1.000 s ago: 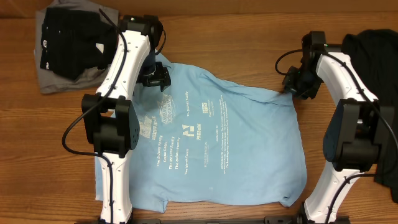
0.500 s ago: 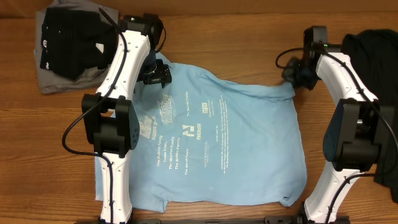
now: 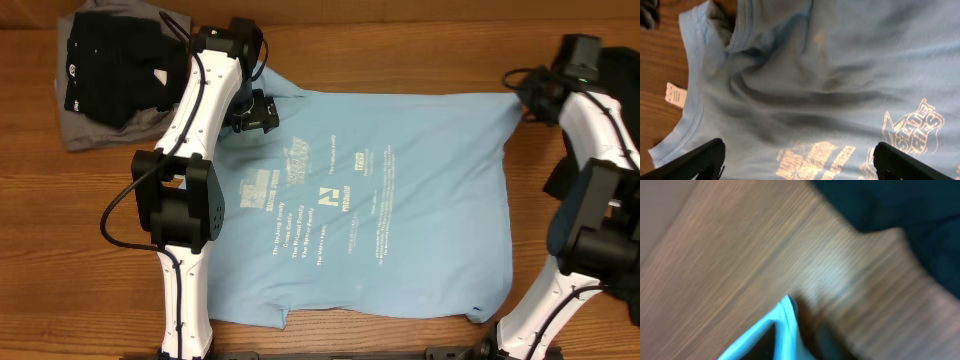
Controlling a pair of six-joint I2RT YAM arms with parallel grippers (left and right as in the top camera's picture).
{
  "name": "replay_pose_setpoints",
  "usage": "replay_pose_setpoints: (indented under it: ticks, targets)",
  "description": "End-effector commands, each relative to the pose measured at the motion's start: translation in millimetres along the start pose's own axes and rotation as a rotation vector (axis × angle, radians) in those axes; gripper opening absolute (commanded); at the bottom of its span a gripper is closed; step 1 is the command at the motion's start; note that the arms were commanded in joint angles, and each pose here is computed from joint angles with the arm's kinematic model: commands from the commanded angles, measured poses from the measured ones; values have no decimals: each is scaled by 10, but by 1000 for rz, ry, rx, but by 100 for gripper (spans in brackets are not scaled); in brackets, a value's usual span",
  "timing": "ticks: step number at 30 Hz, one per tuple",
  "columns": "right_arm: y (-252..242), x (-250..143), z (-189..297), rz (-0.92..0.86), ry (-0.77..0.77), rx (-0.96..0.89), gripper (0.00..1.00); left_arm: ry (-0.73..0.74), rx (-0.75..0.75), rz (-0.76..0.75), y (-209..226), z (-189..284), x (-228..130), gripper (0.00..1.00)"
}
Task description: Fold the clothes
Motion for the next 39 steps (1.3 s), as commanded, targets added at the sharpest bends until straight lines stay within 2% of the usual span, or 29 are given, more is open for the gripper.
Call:
replay_pose_setpoints:
  ticks: [1, 4, 11, 16, 19, 22, 28, 39]
  targets:
    - [7, 51, 59, 13, -10, 5, 80, -19, -25, -8, -52, 3, 19, 100]
    - [-4, -2, 62, 19, 21, 2, 100, -36, -38, -7, -76, 4, 51, 100]
    - [130, 72, 429, 15, 112, 61, 100, -79, -65, -13, -69, 200, 122, 99]
    - [293, 376, 1296, 18, 56, 120, 100, -180, -135, -4, 2, 860, 151, 99]
    - [364, 402, 1857, 32, 20, 146, 100, -259, -196, -2, 76, 1341, 70, 99]
    - [353, 301, 2257, 38, 15, 153, 100, -292, -222, -5, 184, 1645, -75, 100]
    - [216, -20, 2641, 32, 113, 114, 100, -270, -188, -3, 431, 1870, -325, 100]
    - [2, -508, 3395, 64, 166, 94, 100, -432, -301, -3, 850, 2606, -755, 100]
Point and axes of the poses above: each gripper's point midway between its finger pads, its own z axis back along the fingers, its own y axis along the line the jaws close on, x = y × z, the point moved 6 cm from there along z, back along the fingers, and after that the axes turned 12 degrees about z, right-handed, at the moved point
